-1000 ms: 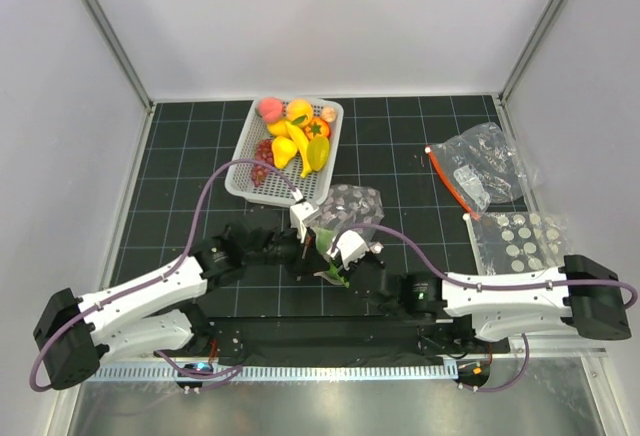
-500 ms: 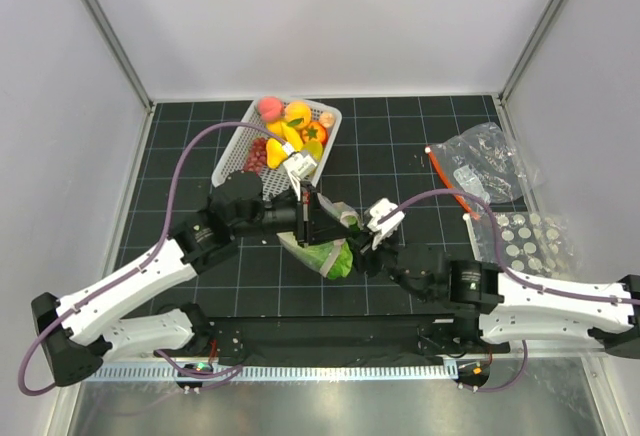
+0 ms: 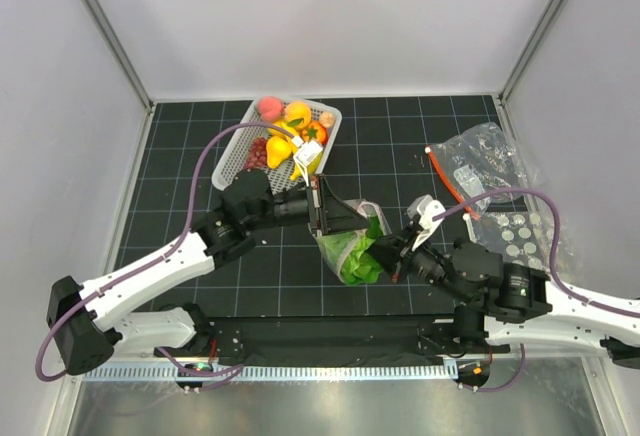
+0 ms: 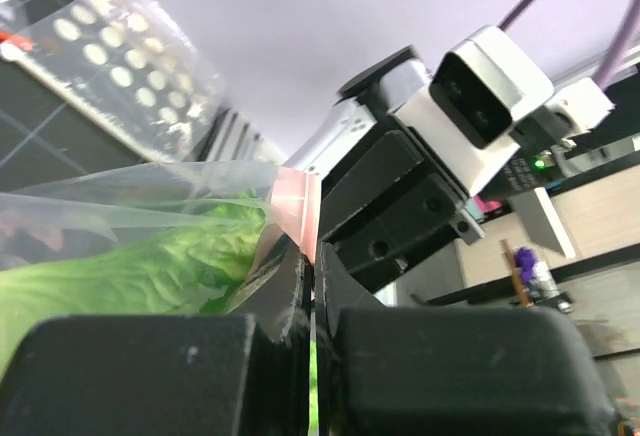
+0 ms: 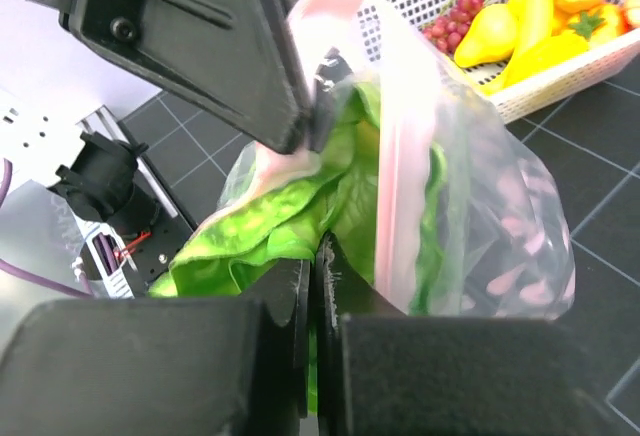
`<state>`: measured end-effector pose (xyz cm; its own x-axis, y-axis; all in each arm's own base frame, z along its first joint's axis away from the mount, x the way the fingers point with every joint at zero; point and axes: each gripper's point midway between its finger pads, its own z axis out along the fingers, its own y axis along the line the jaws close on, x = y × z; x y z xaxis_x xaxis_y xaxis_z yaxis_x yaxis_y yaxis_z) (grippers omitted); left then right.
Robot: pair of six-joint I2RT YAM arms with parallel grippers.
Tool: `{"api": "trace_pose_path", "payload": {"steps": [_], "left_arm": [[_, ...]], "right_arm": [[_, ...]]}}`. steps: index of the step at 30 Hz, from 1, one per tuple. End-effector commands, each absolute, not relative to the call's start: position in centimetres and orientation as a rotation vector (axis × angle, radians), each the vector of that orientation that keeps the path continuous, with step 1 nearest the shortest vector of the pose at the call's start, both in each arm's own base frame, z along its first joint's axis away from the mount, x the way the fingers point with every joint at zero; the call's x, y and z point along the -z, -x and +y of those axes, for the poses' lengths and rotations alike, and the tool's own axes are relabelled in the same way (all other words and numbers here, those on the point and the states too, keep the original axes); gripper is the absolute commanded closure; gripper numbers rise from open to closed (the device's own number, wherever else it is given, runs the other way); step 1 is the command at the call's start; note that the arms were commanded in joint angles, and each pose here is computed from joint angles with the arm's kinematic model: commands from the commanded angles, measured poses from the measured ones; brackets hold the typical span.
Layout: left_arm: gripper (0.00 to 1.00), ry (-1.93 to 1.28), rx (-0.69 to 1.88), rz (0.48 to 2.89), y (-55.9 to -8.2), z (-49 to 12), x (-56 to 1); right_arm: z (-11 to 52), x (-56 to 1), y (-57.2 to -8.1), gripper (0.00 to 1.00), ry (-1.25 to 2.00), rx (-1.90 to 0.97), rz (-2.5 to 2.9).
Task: Place the food in the zip-top bag and seal the zipper
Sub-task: Adjust the fake vegetable in the zipper food storage bag.
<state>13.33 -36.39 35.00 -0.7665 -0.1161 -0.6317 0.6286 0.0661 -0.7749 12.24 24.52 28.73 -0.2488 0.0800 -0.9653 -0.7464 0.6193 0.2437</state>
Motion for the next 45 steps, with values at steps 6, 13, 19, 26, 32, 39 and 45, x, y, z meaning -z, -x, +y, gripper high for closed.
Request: {"api": "trace_pose_path", "payload": {"steps": [6,13,19,26,32,39,45], "left_arm": [[1.00,-0.458,1.944,1.629,-12.6,-36.6,-38.5],[1.00,-0.471,2.028,1.604,-12.4,-37.7,-38.2],[1.00,-0.443,2.084,1.564,-12.5,-38.0,-37.9],[1.00,-0.334,2.152,1.433,-13.2,-37.3,-38.9],[1.00,-0.317,2.142,1.417,-13.9,-37.2,-39.2],[1.00,-0.310,2.120,1.456,-14.9,-37.1,-38.4],[1.00,-0.301,2.119,1.462,-16.1,-36.9,-39.1]], "right_arm": [[22.9,-31.8,-13.4,0.99,0.457,-0.785,1.699],[24.1,-29.7,-15.2,0.99,0.435,-0.645,1.763],[25.3,-27.1,-17.2,0.99,0.439,-0.643,1.817],[26.2,-22.7,-20.9,0.99,0.405,-0.701,1.952],[25.2,-24.7,-20.5,0.79,0.388,-0.755,1.879],[22.4,-30.2,-18.6,0.57,0.460,-0.718,1.833],[20.2,-31.3,-17.7,0.54,0.497,-0.656,1.836]]}}
